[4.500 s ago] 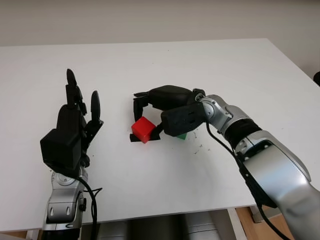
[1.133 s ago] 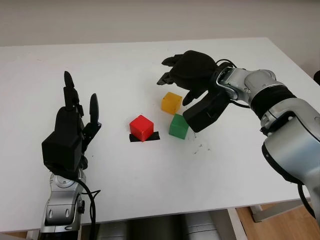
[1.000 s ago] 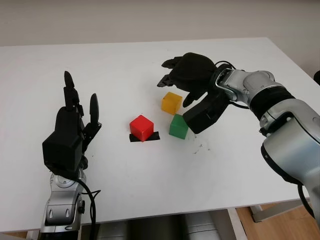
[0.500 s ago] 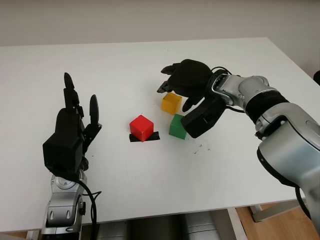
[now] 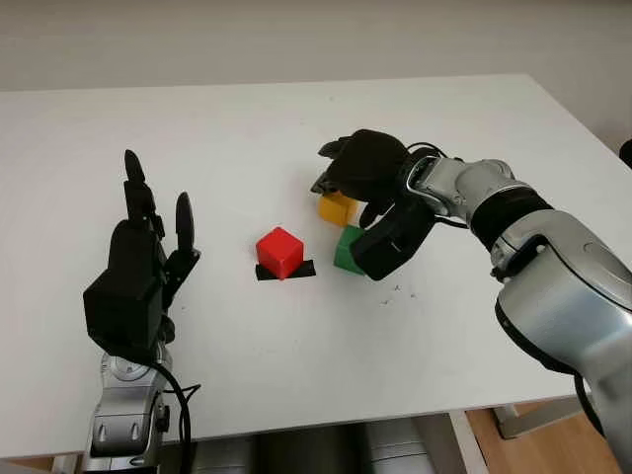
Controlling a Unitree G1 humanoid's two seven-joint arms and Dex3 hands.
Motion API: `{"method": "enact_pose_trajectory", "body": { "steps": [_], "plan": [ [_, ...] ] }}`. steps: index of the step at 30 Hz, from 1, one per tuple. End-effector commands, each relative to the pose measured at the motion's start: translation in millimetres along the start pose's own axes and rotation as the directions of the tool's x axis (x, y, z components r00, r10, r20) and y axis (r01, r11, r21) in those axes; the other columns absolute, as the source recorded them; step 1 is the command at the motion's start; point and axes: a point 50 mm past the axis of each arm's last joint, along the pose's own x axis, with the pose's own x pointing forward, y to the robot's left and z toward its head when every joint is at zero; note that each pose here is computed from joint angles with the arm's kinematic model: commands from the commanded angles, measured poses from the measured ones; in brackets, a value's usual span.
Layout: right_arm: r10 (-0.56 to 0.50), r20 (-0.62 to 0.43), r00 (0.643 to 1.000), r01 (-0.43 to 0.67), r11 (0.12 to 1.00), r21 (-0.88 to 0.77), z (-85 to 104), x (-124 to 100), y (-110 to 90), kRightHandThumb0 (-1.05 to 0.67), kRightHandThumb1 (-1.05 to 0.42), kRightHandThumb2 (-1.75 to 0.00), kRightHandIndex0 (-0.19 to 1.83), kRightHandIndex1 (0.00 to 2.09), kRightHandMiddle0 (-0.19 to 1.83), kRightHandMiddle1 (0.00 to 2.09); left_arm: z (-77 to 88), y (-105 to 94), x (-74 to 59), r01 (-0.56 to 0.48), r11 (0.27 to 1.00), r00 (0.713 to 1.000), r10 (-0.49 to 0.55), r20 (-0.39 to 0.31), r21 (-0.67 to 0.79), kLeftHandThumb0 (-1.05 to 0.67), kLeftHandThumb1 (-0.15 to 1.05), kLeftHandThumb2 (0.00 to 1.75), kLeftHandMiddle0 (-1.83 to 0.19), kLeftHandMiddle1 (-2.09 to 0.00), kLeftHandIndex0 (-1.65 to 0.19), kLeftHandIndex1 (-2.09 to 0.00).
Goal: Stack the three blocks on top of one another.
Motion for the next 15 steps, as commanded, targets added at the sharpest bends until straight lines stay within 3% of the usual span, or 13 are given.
{"method": "enact_pose_trajectory", "body": {
  "steps": [1,15],
  "plan": [
    [0.002,-0.013,1.0,-0.002,1.0,0.022,1.3,0.9,1.7,-0.47,-0.87,-0.06,0.28,0.05,0.52,0.06,3.4,-0.1,-1.9,-0.004,1.0,1.0,0.004,0.021,-0.003,-0.65,1.05,0.68,0.19,0.0,0.19,0.0],
    [-0.068,-0.009,0.998,0.069,0.997,0.025,4.4,-0.4,5.4,-0.37,-0.9,-0.06,0.41,0.08,0.84,0.22,2.8,0.9,-4.1,-0.01,1.0,1.0,0.01,0.019,-0.001,-0.66,1.05,0.68,0.19,0.0,0.19,0.0]
  ]
}}
